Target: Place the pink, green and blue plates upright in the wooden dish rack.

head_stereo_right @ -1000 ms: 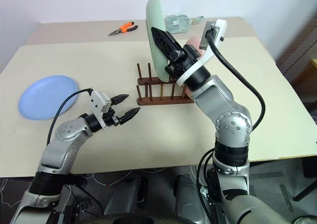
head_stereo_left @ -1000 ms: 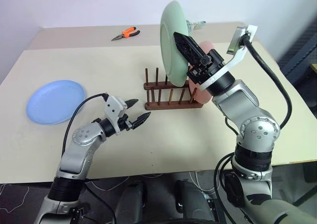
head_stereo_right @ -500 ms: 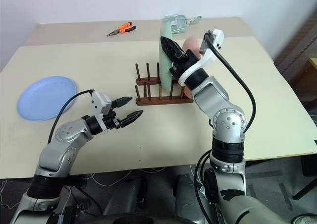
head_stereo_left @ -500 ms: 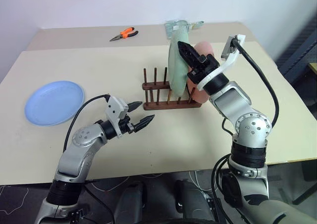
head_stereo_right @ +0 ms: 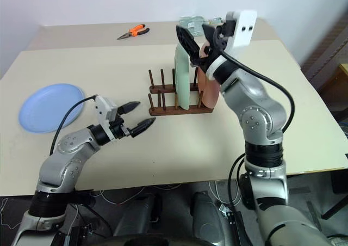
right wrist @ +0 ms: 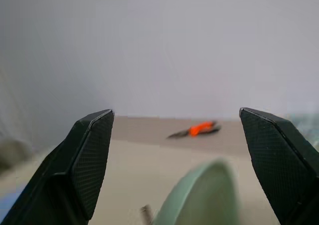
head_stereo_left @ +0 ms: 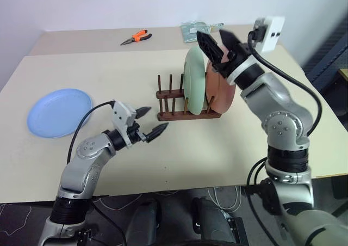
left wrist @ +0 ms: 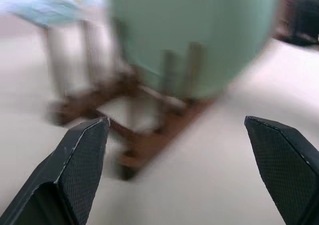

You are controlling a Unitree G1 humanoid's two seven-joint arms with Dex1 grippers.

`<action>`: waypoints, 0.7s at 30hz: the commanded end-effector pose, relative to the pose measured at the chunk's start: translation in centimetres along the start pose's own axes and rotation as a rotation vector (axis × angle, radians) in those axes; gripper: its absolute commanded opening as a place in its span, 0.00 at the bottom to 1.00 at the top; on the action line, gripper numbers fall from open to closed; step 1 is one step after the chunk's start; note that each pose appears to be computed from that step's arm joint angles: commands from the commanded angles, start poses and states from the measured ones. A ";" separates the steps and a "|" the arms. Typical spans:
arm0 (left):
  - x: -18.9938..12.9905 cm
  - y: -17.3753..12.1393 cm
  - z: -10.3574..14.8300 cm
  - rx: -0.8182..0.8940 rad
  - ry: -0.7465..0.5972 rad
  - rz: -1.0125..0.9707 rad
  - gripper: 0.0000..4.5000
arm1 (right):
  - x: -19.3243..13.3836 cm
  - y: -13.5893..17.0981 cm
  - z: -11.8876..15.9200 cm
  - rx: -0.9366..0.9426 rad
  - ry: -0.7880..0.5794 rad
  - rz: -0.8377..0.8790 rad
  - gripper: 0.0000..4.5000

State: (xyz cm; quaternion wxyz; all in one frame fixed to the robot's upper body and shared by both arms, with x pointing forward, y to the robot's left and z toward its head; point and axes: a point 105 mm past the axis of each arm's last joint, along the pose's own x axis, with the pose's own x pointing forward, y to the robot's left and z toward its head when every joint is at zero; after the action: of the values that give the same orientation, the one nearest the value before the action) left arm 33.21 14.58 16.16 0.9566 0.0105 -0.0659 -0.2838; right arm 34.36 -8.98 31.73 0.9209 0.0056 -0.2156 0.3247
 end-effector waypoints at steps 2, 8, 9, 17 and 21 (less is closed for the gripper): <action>-4.9 12.5 3.6 0.086 -0.099 0.801 1.00 | -0.3 6.4 0.5 -0.359 -0.006 0.356 0.96; -14.8 19.0 2.8 -0.162 -0.117 1.463 1.00 | -0.8 9.0 -3.0 -0.428 0.054 0.498 0.96; -15.3 19.1 2.2 -0.217 -0.105 1.485 1.00 | -0.8 9.2 -3.4 -0.424 0.058 0.510 0.96; -15.3 17.2 -2.4 -0.758 -0.115 1.446 0.94 | -0.6 10.0 -4.2 -0.406 0.055 0.547 0.98; -14.2 16.5 -2.6 -0.887 -0.168 1.373 0.57 | -0.6 10.0 -4.0 -0.394 0.043 0.540 1.00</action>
State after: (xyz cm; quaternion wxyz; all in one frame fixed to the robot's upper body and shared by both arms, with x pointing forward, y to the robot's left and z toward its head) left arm 30.54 36.27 11.21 0.8242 -0.4146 0.0199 0.3853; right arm 29.92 -0.52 25.26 0.7911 -0.2412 -0.2197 0.5175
